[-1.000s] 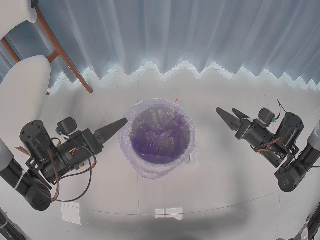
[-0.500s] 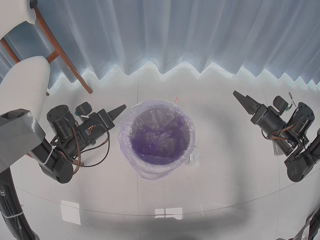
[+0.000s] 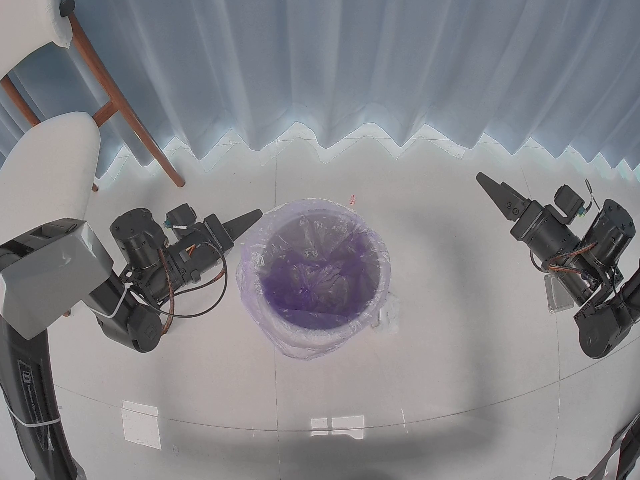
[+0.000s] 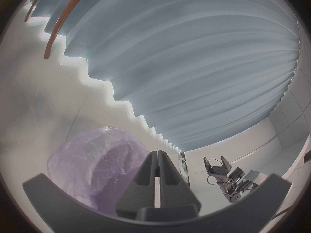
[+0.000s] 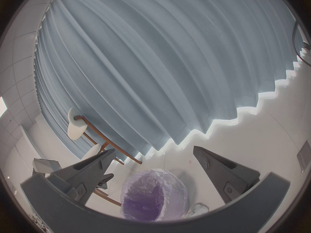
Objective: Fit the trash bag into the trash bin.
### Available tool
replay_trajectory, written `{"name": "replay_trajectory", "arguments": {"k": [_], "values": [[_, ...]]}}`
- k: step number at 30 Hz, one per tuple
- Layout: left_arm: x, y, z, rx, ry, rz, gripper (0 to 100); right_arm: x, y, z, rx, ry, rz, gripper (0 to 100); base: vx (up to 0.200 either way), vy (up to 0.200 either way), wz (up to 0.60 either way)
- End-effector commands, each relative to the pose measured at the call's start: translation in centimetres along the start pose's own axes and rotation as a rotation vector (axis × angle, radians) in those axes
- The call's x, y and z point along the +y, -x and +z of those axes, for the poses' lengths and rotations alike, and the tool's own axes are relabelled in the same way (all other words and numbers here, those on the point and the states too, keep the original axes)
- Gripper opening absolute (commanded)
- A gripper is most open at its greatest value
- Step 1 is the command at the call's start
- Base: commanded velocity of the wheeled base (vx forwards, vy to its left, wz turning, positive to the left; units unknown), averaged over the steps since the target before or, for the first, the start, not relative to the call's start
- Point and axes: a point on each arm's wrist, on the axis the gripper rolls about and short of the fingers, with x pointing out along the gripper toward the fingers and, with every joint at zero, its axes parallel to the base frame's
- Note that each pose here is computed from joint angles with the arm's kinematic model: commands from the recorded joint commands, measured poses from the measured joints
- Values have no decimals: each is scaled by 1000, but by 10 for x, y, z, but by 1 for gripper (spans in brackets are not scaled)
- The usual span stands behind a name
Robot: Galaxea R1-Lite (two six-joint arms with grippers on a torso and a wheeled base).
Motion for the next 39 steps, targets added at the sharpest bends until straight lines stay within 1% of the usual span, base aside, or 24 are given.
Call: {"name": "replay_trajectory", "arguments": {"k": [1,4,6,8,14,29,33,37,39], "values": [[33,-3,-10,11,24,45,0,0,1,1,-3,2,1,100,0,0,0],[45,-6,-16,21,37,60,0,0,0,0,-2,1,1,100,0,0,0],[48,-5,-18,24,40,66,0,0,0,1,-4,2,0,100,0,0,0],[57,-7,-27,42,54,77,0,-1,0,1,-3,2,-2,100,0,0,0],[76,-16,-31,31,50,77,0,-1,0,0,-2,1,-3,100,0,0,0],[98,-19,-45,45,66,98,0,-3,-1,-2,5,-1,-6,100,0,0,0],[99,-19,-46,45,66,98,0,-3,-1,-3,6,-2,-7,100,0,0,0],[87,-25,-46,45,57,77,0,-4,-1,-4,10,-3,-9,100,0,0,0],[74,-29,-43,40,46,54,0,-3,-1,-4,9,-3,-8,100,0,0,0]]}}
